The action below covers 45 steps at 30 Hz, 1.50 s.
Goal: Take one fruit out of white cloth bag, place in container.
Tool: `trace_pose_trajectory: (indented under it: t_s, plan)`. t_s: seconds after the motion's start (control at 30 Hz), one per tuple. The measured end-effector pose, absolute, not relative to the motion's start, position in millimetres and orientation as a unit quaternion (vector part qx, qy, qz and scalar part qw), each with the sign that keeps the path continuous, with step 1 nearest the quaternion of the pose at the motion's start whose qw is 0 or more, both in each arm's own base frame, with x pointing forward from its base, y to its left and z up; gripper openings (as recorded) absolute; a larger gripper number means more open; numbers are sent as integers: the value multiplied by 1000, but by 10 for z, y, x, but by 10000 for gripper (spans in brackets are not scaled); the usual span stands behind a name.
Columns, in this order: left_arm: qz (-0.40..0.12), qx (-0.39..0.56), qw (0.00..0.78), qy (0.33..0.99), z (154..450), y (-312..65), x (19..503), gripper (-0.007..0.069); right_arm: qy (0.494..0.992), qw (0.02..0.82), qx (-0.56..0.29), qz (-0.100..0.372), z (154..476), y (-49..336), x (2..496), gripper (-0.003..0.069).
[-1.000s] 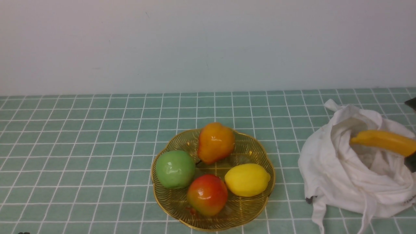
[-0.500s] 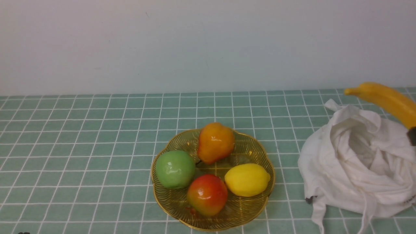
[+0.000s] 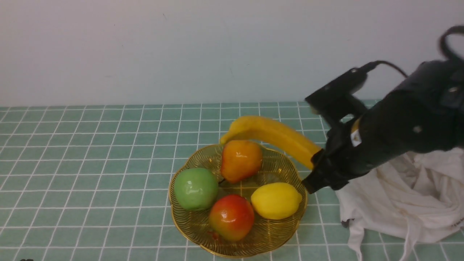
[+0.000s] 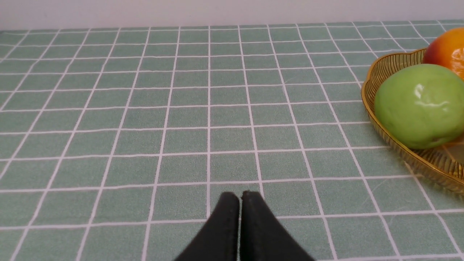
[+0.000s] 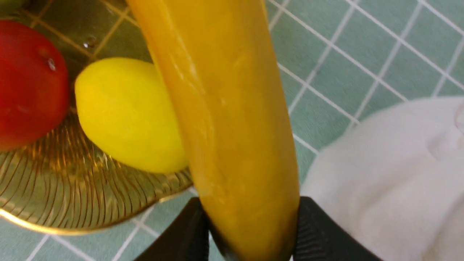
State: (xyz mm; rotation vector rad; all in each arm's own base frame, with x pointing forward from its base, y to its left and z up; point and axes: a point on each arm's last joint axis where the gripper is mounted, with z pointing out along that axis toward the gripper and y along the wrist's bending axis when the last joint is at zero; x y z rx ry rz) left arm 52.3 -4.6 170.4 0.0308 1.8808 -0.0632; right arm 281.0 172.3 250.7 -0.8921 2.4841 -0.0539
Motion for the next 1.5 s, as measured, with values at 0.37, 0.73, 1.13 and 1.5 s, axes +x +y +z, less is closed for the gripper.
trace_pose_trajectory:
  t_s: [0.37,0.73,1.13,1.5]
  plan:
    - [-27,13,589,808,1704,-46,523,-8,895,254,-363,-48,2288,2087,3250,276]
    - [-27,13,589,808,1704,-46,523,-8,890,235,-389,-47,2133,2227,3292,450]
    - [-27,13,589,808,1704,-46,523,-8,906,199,-368,-72,2374,2208,3319,604]
    - [-27,13,589,808,1704,-46,523,-8,911,287,-294,-17,3706,2050,3003,252]
